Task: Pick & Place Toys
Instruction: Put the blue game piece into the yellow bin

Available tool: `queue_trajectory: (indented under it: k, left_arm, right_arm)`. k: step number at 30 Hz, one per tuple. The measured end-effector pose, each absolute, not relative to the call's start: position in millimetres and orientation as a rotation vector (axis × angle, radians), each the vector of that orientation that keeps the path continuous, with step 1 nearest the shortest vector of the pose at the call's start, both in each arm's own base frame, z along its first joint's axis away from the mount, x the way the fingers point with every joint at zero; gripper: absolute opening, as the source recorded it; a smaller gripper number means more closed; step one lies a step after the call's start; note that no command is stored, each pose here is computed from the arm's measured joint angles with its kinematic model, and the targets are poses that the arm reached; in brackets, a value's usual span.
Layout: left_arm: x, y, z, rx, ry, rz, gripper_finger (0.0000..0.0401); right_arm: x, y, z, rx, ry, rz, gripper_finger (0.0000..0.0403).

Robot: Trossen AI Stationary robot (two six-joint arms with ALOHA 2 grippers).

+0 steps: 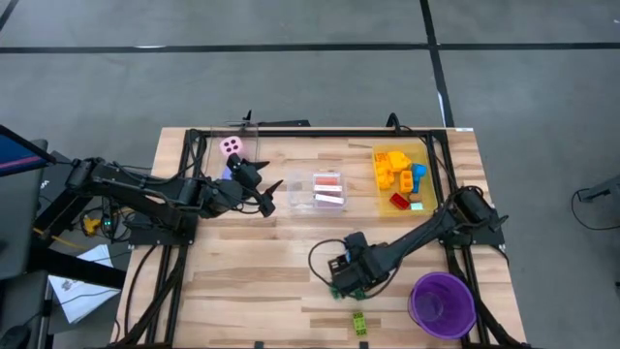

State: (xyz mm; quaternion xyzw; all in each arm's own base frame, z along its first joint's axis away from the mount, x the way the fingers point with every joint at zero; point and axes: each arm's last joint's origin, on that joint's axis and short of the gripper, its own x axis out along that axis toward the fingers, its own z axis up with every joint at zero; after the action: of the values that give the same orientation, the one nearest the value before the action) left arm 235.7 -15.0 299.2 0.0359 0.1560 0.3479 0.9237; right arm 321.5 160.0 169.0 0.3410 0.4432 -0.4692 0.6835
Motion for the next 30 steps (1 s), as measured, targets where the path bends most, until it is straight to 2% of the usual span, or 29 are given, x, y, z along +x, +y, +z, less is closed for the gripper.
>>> queue_trajectory:
  k: [13, 23, 30]
  left_arm:
    - [236, -15, 299, 0.074, 0.32, 0.715, 0.0292]
    - [236, -15, 299, 0.073, 0.32, 0.714, 0.0292]
    - [236, -16, 299, 0.068, 0.323, 0.686, 0.0292]
  right_arm:
    - [314, 160, 159, 0.762, 1.048, -1.071, 0.0272]
    - [320, 164, 122, 0.705, 1.17, -1.105, 0.0273]
    - [320, 163, 124, 0.7, 1.161, -1.094, 0.0273]
